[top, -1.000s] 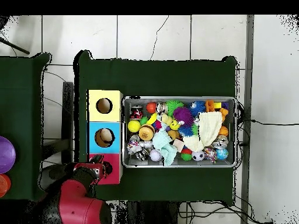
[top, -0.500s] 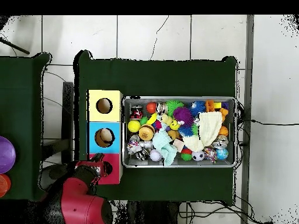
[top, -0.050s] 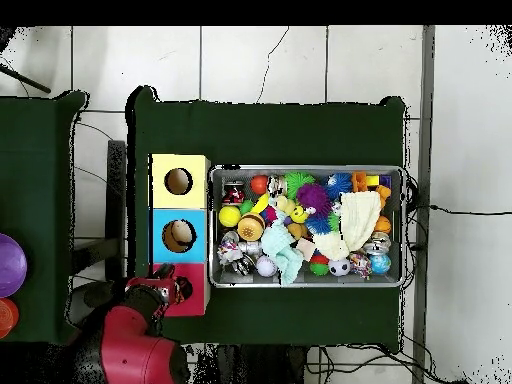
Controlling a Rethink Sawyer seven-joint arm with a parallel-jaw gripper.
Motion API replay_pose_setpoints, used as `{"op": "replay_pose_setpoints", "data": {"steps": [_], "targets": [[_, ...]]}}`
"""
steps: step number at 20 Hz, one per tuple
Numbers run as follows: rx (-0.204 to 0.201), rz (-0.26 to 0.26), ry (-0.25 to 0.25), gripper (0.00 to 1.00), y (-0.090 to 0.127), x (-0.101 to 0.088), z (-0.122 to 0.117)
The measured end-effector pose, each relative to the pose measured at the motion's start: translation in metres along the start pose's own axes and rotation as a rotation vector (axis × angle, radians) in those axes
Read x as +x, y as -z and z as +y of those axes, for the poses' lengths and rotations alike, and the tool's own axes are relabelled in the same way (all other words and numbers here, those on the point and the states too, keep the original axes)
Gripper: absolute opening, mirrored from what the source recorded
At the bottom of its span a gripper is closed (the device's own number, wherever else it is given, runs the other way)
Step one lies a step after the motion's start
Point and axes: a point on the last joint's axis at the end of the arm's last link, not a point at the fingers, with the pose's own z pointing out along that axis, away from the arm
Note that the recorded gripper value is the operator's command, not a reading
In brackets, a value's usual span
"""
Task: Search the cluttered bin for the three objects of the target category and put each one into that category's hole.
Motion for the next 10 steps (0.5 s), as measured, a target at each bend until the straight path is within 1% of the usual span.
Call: {"op": "replay_pose_setpoints", "data": {"steps": [10], "targets": [[0.002, 0.01, -0.016, 0.0, 0.0, 0.004, -0.0003]]}}
